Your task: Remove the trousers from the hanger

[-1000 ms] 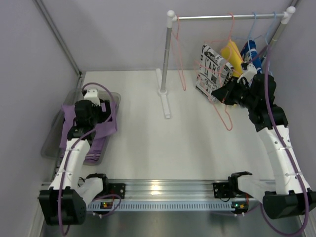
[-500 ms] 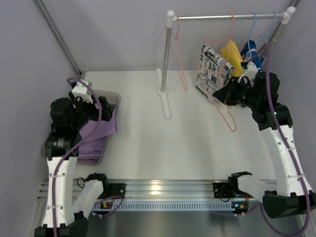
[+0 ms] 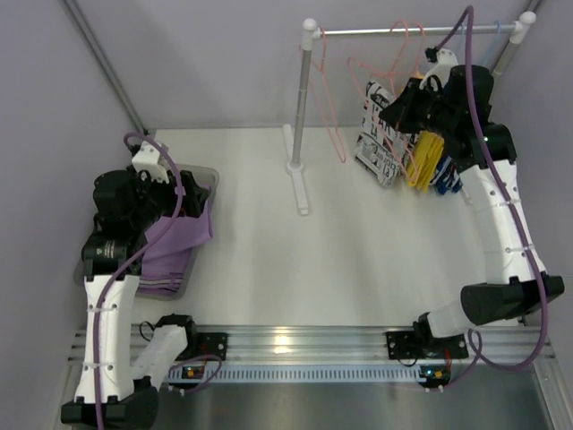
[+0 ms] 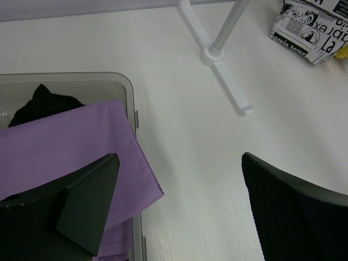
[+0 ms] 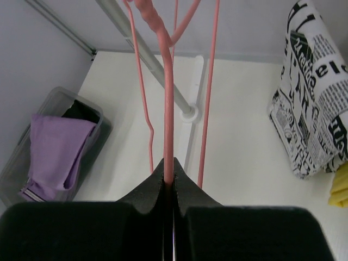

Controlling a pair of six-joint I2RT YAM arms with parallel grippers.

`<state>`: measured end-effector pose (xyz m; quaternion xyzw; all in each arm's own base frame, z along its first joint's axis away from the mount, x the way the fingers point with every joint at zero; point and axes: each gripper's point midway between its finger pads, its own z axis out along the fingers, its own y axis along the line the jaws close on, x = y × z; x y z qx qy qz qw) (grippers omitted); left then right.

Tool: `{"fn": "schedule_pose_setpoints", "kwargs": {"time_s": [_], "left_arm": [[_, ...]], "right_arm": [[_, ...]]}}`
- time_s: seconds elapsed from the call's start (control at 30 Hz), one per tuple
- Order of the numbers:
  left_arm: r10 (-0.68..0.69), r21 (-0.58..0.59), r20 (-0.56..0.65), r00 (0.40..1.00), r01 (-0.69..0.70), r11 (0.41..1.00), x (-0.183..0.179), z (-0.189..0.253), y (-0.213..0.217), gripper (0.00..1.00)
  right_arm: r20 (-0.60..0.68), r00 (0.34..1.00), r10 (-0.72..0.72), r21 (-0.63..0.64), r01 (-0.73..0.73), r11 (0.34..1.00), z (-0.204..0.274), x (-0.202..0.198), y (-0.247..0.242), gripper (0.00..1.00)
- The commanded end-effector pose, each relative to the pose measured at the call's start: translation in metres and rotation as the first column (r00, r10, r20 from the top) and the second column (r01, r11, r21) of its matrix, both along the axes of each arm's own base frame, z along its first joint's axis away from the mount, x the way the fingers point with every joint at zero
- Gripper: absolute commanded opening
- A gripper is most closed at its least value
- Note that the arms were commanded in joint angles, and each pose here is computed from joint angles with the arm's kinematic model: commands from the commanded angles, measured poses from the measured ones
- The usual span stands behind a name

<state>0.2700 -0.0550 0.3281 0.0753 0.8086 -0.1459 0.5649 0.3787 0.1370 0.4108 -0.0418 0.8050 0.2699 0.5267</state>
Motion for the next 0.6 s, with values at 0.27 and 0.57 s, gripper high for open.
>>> {"fn": "schedule_pose_setpoints", "kwargs": {"time_s": [0.27, 0.57], "left_arm": [[0.086, -0.016, 0.029, 0.996, -0.086, 0.996, 0.007, 0.018, 0.011, 0.99], [0.112, -0.01, 0.008, 0.994, -0.112, 0.994, 0.008, 0.012, 0.015, 0.99]], "right_arm": [[0.191, 0.982, 0.01, -0.083, 0.006, 0.997, 0.036, 0.092, 0.037, 0.0], [0.192, 0.981, -0.002, -0.113, 0.024, 0.993, 0.018, 0.119, 0.048, 0.0]]}}
